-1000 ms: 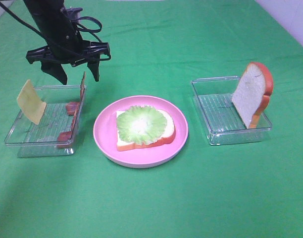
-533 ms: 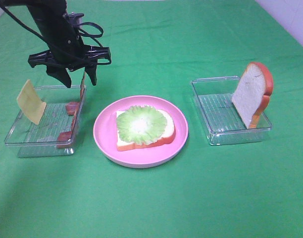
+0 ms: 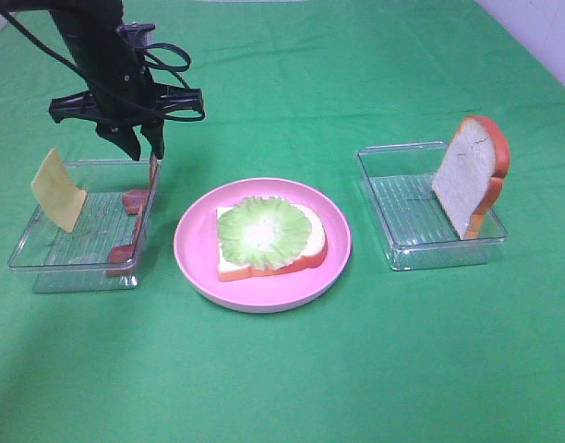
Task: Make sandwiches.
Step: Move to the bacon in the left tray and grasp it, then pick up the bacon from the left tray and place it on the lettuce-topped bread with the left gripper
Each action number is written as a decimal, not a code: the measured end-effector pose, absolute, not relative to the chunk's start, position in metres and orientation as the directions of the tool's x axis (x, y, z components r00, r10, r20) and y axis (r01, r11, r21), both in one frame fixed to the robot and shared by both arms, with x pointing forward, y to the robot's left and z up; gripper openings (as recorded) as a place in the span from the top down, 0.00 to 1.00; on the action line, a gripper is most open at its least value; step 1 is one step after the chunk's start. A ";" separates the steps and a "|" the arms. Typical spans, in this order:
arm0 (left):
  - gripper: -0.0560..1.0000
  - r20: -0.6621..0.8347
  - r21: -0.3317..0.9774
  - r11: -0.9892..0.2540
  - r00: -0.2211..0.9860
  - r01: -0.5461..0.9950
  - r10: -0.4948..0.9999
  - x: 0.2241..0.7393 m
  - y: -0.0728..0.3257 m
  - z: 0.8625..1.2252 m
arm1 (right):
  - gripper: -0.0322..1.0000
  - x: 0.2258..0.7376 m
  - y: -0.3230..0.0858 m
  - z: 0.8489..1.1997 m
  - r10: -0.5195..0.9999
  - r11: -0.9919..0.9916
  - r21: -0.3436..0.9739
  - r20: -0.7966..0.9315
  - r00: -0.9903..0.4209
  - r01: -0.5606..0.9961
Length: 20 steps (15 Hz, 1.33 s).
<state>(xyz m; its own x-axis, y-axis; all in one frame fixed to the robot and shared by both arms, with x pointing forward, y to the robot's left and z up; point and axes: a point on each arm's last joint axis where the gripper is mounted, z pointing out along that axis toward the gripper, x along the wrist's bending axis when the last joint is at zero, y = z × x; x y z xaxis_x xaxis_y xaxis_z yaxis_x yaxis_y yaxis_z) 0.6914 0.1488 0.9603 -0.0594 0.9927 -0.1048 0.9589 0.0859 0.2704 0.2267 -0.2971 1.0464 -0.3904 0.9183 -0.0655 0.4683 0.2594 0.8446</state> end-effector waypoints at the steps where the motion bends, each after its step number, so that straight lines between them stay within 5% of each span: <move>1: 0.73 -0.104 0.272 0.085 -0.059 0.959 0.993 0.692 0.149 0.960 | 0.23 0.227 -0.297 1.046 0.918 0.259 0.845 -0.066 -0.390 0.468; 5: 0.81 -0.106 0.276 0.086 -0.058 0.957 0.993 0.692 0.149 0.960 | 0.23 0.227 -0.297 1.046 0.918 0.259 0.845 -0.066 -0.390 0.468; 7: 0.94 -0.107 0.279 0.086 -0.058 0.957 0.993 0.692 0.149 0.961 | 0.23 0.227 -0.297 1.046 0.918 0.259 0.845 -0.066 -0.390 0.468; 15: 0.94 -0.110 0.280 0.062 -0.032 0.958 0.993 0.695 0.147 0.979 | 0.23 0.227 -0.297 1.046 0.918 0.259 0.845 -0.066 -0.390 0.468; 20: 0.94 -0.274 0.341 0.060 0.038 0.938 0.961 0.690 0.135 1.032 | 0.23 0.227 -0.297 1.046 0.918 0.259 0.845 -0.066 -0.390 0.468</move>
<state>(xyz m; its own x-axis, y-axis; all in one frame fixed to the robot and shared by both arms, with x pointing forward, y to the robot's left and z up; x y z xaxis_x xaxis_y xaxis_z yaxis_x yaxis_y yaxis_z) 0.6898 0.1350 1.0318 0.0381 0.9610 -0.2737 0.9382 0.0599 0.3409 0.2267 -0.2971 1.0464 -0.3904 0.9183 -0.0655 0.4683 0.2594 0.8446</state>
